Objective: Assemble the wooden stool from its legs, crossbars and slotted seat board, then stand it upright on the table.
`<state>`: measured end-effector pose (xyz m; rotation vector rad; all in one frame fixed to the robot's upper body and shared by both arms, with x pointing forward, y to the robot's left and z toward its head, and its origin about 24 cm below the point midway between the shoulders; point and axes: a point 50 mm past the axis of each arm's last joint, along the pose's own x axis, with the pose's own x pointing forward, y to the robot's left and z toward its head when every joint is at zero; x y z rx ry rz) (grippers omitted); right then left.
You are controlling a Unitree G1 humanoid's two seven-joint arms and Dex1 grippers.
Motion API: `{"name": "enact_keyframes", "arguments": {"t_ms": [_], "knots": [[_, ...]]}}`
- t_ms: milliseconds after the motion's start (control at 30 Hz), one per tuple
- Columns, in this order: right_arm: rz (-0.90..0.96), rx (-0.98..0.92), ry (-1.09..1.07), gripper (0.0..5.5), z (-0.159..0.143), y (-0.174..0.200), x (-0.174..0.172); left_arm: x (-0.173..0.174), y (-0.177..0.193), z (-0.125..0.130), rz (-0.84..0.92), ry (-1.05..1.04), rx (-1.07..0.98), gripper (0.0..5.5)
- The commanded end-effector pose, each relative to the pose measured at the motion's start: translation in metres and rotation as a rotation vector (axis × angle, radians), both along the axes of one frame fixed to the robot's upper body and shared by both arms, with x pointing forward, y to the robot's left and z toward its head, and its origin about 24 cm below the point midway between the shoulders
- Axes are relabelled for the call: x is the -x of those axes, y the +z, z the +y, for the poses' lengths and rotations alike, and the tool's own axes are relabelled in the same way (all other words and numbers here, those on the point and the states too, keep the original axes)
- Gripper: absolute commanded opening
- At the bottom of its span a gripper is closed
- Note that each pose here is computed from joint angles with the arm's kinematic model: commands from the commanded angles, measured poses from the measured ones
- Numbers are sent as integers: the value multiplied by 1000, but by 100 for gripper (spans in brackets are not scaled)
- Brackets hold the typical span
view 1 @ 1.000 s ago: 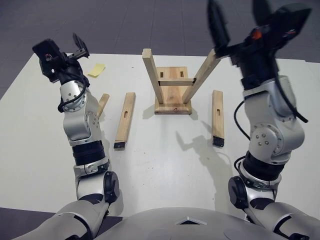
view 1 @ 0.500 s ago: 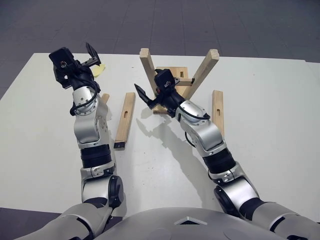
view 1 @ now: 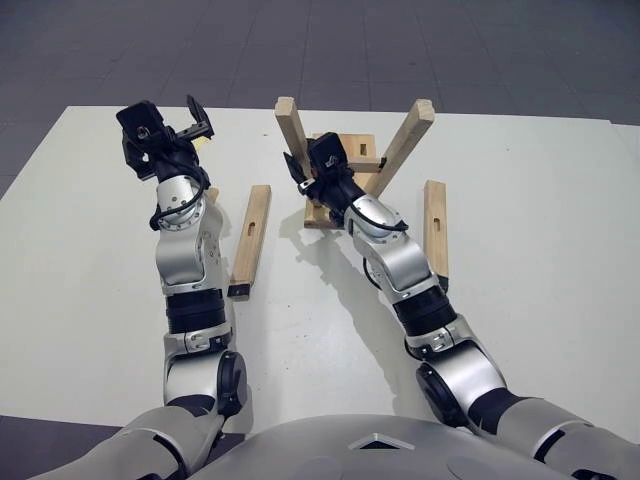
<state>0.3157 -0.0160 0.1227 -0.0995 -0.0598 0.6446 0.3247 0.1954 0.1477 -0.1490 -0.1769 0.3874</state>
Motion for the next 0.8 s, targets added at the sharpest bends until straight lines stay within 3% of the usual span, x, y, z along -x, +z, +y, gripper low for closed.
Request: {"name": "enact_keyframes", "arguments": {"t_ms": [33,367,500,800], "knots": [[16,-13,101,191,-24,3,8,-2,0,-1,18,3,-15,540],[-6,264,296,179,-109,20,-4,-7,-7,-17,79,-100,-35,540],[-46,287,405,168,-115,25,4,-8,-15,-29,132,-190,-50,540],[-260,107,209,310,-112,45,26,-5,-20,-32,174,-214,-51,540]]}}
